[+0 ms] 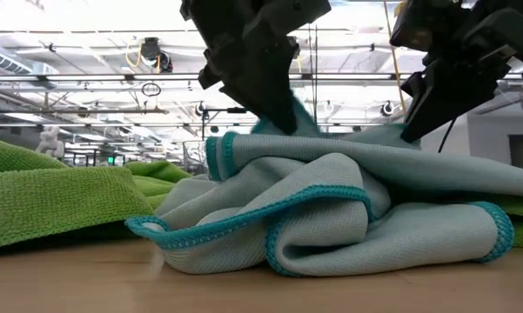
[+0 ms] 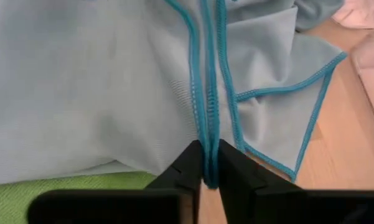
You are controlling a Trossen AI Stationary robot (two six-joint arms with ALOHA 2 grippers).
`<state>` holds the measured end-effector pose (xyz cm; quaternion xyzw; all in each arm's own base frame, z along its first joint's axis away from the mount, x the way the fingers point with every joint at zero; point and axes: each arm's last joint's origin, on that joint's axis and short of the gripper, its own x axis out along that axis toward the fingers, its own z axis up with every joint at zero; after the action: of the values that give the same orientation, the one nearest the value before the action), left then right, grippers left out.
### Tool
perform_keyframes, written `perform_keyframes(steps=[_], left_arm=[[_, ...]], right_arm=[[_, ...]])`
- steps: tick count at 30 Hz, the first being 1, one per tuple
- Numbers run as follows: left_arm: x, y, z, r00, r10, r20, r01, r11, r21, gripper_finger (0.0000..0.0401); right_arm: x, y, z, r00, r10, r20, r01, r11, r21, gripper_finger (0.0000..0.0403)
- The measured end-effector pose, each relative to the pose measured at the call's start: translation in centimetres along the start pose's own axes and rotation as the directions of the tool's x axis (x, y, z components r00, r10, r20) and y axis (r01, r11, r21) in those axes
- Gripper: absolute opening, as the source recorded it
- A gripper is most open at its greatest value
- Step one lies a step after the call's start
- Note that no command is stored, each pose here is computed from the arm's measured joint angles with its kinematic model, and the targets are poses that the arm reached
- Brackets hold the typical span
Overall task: Fold microfiber towels
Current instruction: Fold the top right blue microfiber towel
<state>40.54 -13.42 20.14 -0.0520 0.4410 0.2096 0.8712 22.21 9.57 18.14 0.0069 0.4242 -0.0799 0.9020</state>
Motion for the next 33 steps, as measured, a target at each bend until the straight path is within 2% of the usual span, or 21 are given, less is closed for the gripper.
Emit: perform_keyframes(steps=[7, 13, 16, 19, 21, 25, 30, 33], left_arm=[[0.0, 0.1, 0.0, 1.0, 0.026, 0.005, -0.025, 0.999, -0.03, 0.0156], [-0.9, 0.0, 0.1, 0.999, 0.027, 0.033, -0.027, 0.999, -0.029, 0.0178], [-2.4, -0.6, -0.1, 0.998, 0.002, 0.062, -0.002, 1.0, 0.009, 0.0172], [-3.6, -2.3, -0.9, 0.994, -0.052, 0.095, 0.042, 0.994, 0.103, 0.0163], [-4.3, -3.4, -1.7, 0.991, -0.081, 0.102, 0.064, 0.985, 0.161, 0.016], [-5.8, -5.2, -3.3, 0.985, -0.13, 0.11, 0.105, 0.973, 0.204, 0.0162], [-7.9, -7.5, -5.4, 0.97, -0.182, 0.162, 0.126, 0.943, 0.307, 0.0198], [-8.0, -8.8, -6.9, 0.967, -0.187, 0.173, 0.106, 0.913, 0.395, 0.0232]], right_arm=[[0.0, -0.2, 0.1, 0.997, -0.064, 0.032, 0.064, 0.998, -0.002, 0.0134], [-0.7, -0.2, -0.1, 0.995, -0.09, 0.042, 0.092, 0.995, -0.026, 0.0168], [-1.3, 0.8, -0.6, 1.0, -0.014, 0.027, 0.015, 0.998, -0.055, 0.0168], [-2.0, 2.3, -1.4, 0.998, 0.06, 0.02, -0.058, 0.995, -0.082, 0.0168], [-2.2, 3.4, -1.9, 0.992, 0.114, 0.062, -0.109, 0.991, -0.079, 0.0169], [-2.5, 5.0, -3.4, 0.961, 0.222, 0.162, -0.207, 0.973, -0.104, 0.0169], [-2.8, 6.4, -4.7, 0.907, 0.337, 0.254, -0.314, 0.941, -0.126, 0.0169], [-2.4, 7.5, -5.3, 0.894, 0.347, 0.283, -0.306, 0.935, -0.18, 0.0169]])
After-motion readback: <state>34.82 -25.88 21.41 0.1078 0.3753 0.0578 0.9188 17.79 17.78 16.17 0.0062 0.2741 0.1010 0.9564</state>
